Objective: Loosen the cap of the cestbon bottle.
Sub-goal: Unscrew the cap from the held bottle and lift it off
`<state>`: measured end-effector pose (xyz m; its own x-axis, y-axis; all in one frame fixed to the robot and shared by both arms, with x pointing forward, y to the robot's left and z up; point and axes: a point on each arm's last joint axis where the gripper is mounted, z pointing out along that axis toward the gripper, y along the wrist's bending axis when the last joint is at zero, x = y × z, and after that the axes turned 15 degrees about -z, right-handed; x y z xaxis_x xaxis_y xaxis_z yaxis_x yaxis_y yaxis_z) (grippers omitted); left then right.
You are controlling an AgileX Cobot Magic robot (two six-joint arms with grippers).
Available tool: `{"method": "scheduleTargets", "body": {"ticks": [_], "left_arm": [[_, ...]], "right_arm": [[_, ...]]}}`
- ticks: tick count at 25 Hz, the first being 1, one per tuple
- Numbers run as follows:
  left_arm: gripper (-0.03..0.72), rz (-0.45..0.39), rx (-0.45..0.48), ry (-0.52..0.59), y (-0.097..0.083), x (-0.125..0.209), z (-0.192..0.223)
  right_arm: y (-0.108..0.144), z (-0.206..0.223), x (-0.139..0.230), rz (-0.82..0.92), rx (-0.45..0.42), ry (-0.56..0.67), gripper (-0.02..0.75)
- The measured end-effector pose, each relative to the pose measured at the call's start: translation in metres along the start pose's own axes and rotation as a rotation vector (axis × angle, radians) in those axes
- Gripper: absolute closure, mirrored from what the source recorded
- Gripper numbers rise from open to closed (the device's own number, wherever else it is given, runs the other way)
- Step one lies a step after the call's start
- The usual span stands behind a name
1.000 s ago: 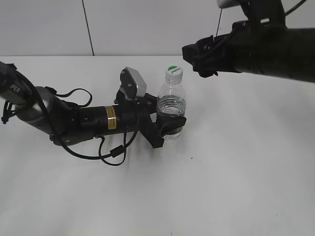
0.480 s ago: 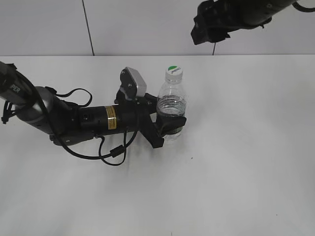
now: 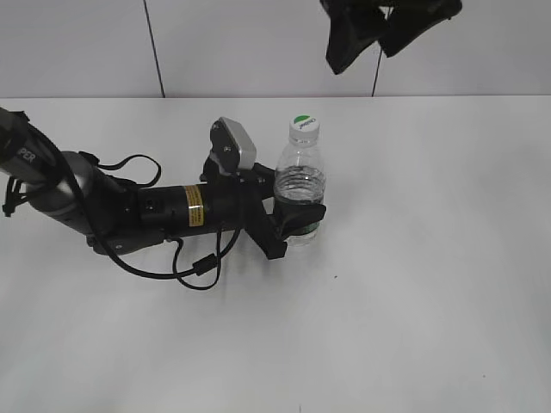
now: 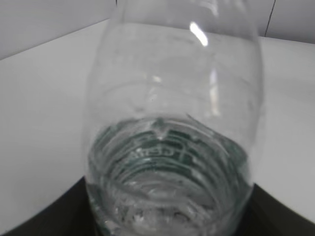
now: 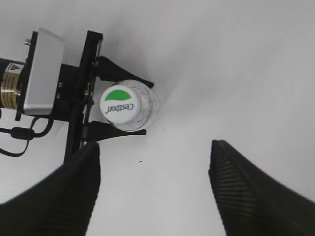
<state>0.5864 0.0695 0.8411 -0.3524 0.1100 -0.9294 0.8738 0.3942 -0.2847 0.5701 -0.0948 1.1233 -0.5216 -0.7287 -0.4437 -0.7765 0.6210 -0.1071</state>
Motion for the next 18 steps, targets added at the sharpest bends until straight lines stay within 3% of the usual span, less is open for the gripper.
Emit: {"method": "scheduleTargets", "body": {"ticks": [4,18], "left_arm": [[0.276,0.0,0.0,0.0,0.0,0.0,0.0],[0.276,0.0,0.001,0.0,0.0,0.0,0.0]], "right_arm": [[-0.001,0.019,-0.01,0.02,-0.062,0.023,0.212],[0.002,0.058,-0.018,0.062,-0.163,0.059,0.212]]}}
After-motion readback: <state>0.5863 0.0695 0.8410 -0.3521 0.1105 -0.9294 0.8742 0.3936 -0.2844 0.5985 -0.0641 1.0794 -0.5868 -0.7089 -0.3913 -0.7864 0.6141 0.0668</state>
